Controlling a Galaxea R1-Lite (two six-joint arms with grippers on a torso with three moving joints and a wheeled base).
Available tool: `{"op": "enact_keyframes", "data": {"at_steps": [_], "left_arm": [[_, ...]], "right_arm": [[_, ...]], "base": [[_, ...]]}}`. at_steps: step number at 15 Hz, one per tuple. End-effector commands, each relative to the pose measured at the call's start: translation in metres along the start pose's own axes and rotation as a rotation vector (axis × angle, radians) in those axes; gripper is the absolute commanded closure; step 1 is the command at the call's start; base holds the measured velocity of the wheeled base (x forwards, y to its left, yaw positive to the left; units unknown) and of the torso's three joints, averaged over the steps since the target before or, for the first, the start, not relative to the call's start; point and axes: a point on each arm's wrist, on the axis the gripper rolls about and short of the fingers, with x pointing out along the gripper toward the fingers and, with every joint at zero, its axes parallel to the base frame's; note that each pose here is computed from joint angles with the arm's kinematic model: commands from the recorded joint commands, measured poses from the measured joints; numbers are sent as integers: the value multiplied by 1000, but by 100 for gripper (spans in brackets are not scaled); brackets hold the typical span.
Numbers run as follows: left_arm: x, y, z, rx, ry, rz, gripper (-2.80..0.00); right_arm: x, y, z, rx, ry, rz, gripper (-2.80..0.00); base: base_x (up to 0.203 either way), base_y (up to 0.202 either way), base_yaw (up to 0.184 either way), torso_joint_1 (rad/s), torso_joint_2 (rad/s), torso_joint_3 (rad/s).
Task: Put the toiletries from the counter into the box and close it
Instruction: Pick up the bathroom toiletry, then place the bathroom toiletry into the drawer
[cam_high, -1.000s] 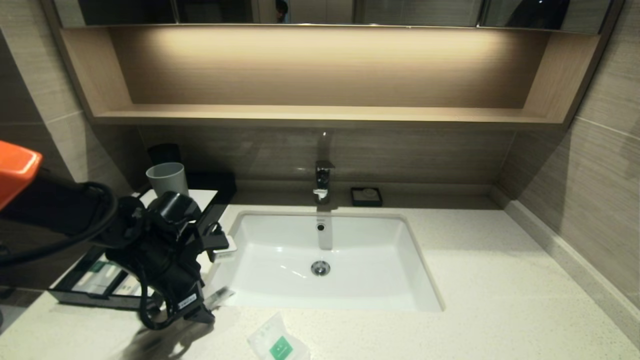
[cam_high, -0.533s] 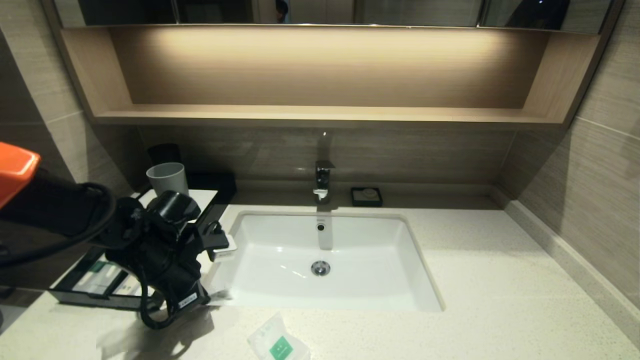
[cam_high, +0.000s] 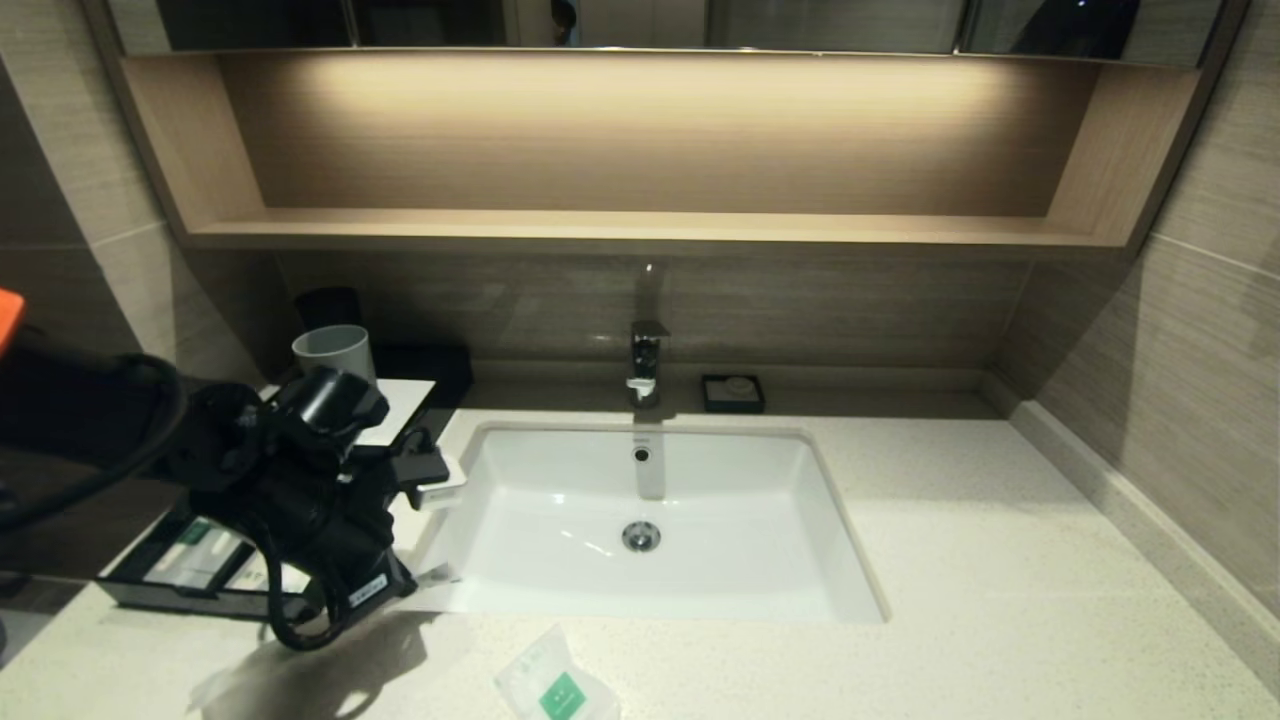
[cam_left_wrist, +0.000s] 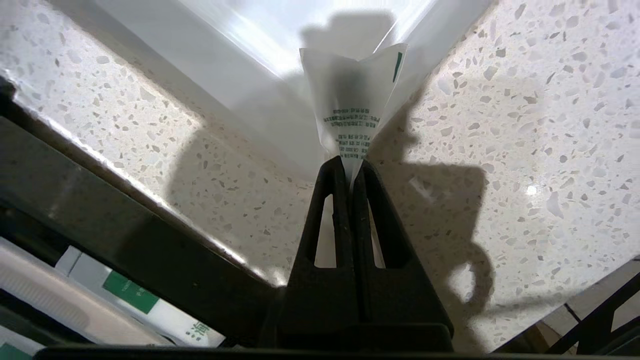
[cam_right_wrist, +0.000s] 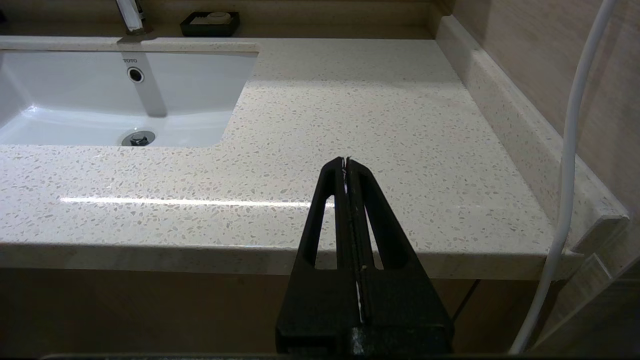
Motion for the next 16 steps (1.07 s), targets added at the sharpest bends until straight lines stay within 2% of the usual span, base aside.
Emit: {"op": "enact_keyframes", "data": {"at_steps": [1, 3, 6, 8, 9, 11, 13, 16], "left_arm": [[-16, -1, 2, -12, -32, 35, 0], [-28, -2, 3, -47, -61, 63, 0], [-57, -1, 11, -177, -97, 108, 0], [-77, 2, 18, -298, -92, 139, 0], [-87, 6, 19, -394, -68, 174, 0], [-101, 17, 12, -533, -15, 260, 0], [-111, 30, 0, -647, 23, 331, 0], [-123, 51, -17, -758, 51, 421, 0]], "right_arm": [[0, 0, 0, 0, 1, 0, 0], [0, 0, 0, 0, 1, 0, 0], [0, 0, 0, 0, 1, 0, 0], [0, 0, 0, 0, 0, 0, 0], [0, 0, 0, 0, 1, 0, 0], [0, 0, 0, 0, 0, 0, 0], [0, 0, 0, 0, 0, 0, 0], [0, 0, 0, 0, 0, 0, 0]], "base": [[0, 0, 0, 0, 0, 0], [0, 0, 0, 0, 0, 0], [0, 0, 0, 0, 0, 0], [0, 0, 0, 0, 0, 0], [0, 0, 0, 0, 0, 0], [0, 0, 0, 0, 0, 0], [0, 0, 0, 0, 0, 0], [0, 0, 0, 0, 0, 0]]}}
